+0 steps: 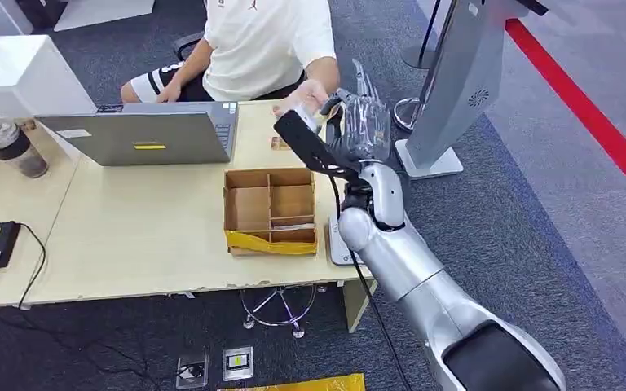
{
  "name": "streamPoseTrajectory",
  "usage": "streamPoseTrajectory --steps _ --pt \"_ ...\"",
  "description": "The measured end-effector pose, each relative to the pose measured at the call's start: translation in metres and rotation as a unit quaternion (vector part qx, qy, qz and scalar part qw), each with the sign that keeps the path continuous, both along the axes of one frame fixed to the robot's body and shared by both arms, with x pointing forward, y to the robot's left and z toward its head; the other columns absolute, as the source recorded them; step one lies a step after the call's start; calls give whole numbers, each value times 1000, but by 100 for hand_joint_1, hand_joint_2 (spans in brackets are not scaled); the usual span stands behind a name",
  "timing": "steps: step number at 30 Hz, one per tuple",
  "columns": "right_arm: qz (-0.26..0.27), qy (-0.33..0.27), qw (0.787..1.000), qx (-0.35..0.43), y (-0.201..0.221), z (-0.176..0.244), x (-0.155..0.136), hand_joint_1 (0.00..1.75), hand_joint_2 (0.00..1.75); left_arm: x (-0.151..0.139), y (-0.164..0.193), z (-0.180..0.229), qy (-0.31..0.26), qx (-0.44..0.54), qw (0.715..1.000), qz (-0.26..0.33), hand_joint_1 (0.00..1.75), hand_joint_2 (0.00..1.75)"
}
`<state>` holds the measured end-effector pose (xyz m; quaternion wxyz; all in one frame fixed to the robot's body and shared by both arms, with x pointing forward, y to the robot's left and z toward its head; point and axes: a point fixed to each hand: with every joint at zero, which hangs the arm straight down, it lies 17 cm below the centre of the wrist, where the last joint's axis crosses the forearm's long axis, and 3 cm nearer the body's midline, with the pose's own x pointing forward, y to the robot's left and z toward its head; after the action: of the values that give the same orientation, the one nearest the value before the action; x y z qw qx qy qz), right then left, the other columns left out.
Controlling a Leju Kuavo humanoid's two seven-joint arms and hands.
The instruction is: Pass the card to the sensor for recognition and then transmit it.
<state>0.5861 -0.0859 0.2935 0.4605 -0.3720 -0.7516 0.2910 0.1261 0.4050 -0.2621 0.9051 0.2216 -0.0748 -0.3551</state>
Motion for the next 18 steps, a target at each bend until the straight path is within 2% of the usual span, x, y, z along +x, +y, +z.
streamPoseTrajectory --steps 6,16,17,18 --pt "-21 22 999 -44 -7 -30 4 175 175 0 -4 -1 2 -1 1000 -11 0 175" --pt "-31 35 996 -73 -12 -47 5 175 175 0 -7 -1 1 -2 1000 -24 0 175" --pt "-31 36 996 -74 -12 -48 5 24 175 0 -7 -1 1 -2 1000 -24 0 175" --pt "-32 36 996 -75 -12 -49 6 0 175 0 -8 -1 2 -2 1000 -27 0 175"
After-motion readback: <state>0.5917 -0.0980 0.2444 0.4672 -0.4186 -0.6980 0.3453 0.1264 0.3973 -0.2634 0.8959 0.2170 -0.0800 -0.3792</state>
